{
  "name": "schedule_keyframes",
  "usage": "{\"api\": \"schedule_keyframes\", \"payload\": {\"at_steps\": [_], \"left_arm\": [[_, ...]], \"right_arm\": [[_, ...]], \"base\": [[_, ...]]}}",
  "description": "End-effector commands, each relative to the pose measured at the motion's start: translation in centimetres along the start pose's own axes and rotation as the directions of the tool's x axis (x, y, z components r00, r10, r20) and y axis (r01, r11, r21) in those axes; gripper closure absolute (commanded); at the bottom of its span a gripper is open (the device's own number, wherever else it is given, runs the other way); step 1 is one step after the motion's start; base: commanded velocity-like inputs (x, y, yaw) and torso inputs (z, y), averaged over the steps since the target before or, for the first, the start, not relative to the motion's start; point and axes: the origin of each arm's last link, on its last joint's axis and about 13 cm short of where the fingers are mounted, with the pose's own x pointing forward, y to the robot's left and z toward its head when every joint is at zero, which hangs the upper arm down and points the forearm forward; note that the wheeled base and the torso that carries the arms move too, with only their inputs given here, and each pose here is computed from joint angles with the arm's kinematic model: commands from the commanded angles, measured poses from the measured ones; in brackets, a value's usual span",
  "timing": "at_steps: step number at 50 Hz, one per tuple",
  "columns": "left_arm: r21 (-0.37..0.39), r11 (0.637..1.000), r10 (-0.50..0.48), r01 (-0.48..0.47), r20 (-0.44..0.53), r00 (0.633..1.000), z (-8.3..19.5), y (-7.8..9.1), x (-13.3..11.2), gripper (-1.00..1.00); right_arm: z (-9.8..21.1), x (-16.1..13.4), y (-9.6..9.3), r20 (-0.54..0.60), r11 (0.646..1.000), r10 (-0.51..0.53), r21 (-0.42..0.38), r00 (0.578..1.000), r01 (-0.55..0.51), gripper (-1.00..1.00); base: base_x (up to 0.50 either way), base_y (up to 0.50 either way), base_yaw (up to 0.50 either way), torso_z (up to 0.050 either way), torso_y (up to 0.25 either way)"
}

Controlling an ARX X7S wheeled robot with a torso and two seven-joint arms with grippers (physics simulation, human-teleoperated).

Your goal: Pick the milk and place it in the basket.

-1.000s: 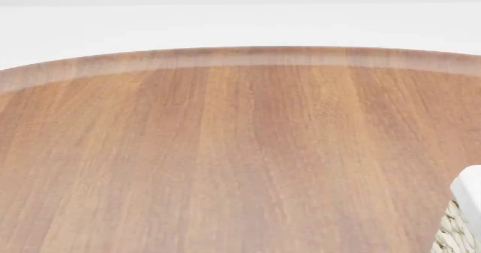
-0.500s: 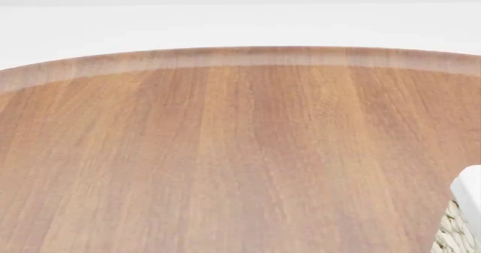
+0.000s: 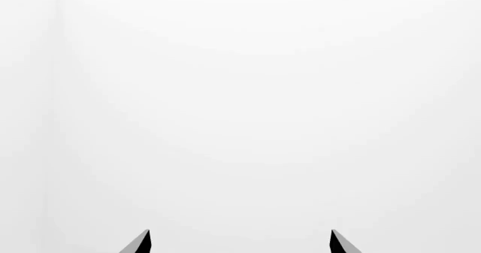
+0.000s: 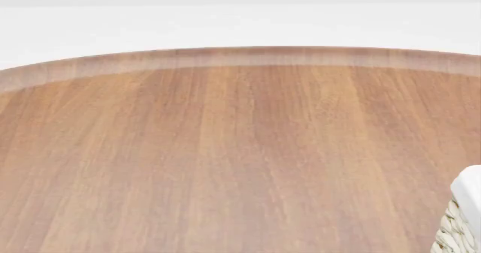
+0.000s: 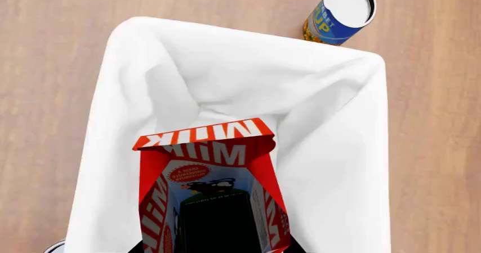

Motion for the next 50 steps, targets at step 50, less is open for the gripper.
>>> {"api": "schedule_keyframes", "payload": {"at_steps": [50], "left_arm": [[0.035, 0.999, -0.026, 0.025, 0.035, 0.999, 0.10, 0.03, -0.15, -1.00]], "right_arm": [[0.88, -0.58, -0.27, 0.073, 0.998, -0.064, -0.007, 0.995, 0.064, 1.00]], "base": [[0.00, 0.00, 0.00, 0.000, -0.068]]}}
